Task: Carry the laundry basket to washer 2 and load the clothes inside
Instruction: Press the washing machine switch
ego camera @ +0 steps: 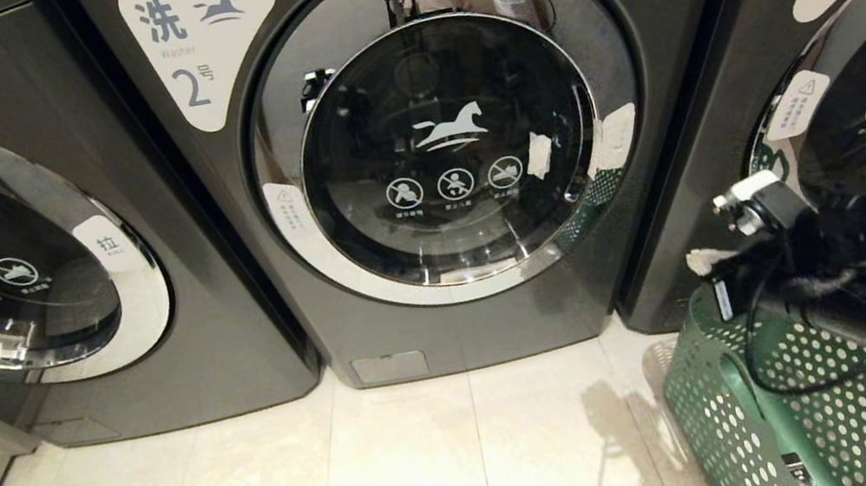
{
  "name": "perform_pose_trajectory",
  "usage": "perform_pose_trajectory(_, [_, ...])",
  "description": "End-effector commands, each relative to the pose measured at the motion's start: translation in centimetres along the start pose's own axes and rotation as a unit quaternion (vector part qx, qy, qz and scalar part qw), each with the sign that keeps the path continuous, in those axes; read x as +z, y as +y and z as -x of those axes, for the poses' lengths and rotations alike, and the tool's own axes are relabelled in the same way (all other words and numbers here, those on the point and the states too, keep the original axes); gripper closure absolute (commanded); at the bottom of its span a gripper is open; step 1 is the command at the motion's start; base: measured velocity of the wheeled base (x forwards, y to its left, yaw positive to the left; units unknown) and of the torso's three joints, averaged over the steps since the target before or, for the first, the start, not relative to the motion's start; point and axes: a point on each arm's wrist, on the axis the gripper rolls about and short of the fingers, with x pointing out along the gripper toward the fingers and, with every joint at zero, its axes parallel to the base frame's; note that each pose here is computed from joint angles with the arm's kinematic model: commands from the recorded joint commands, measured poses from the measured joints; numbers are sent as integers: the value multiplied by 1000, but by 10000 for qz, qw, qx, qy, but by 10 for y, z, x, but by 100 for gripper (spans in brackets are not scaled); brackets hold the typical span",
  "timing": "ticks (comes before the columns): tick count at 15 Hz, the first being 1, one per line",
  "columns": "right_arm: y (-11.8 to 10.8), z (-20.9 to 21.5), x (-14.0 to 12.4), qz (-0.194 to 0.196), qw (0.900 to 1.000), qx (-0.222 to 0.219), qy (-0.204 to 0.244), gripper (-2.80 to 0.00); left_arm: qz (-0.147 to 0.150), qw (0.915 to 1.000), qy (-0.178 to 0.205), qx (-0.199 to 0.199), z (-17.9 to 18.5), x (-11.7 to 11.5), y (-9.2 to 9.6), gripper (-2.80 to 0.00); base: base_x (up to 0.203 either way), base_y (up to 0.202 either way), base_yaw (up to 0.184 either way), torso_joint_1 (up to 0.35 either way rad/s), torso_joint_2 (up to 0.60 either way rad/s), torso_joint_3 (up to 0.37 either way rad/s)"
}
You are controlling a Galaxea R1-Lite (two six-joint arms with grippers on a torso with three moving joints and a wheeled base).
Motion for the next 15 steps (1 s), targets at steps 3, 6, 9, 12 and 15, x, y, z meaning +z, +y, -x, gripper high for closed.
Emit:
perform_pose_trajectory(3, [6, 131, -53, 12, 9990, 45, 445, 0, 0, 9998, 202, -4, -2, -11, -1, 0, 0, 0, 0, 0, 0, 0])
perform_pose_trajectory(6, [7, 186, -68, -20, 9987, -63, 510, 0, 0, 9998, 202, -5, -2, -11, -1, 0, 0, 0, 0, 0, 0, 0])
perform_pose_trajectory(9, [10, 237, -88, -26, 9989, -74, 455, 0, 1, 9998, 209, -20, -2, -11, -1, 0, 0, 0, 0, 0, 0, 0])
perform_pose_trajectory(12, [14, 265, -110, -57, 9976, 80, 686, 0, 1, 9998, 202, -12, -2, -11, -1, 0, 0, 0, 0, 0, 0, 0])
perform_pose_trajectory(15, [17, 274, -120, -524, 9955, 267, 748, 0, -7, 9998, 201, -28, -2, -11, -1, 0, 0, 0, 0, 0, 0, 0])
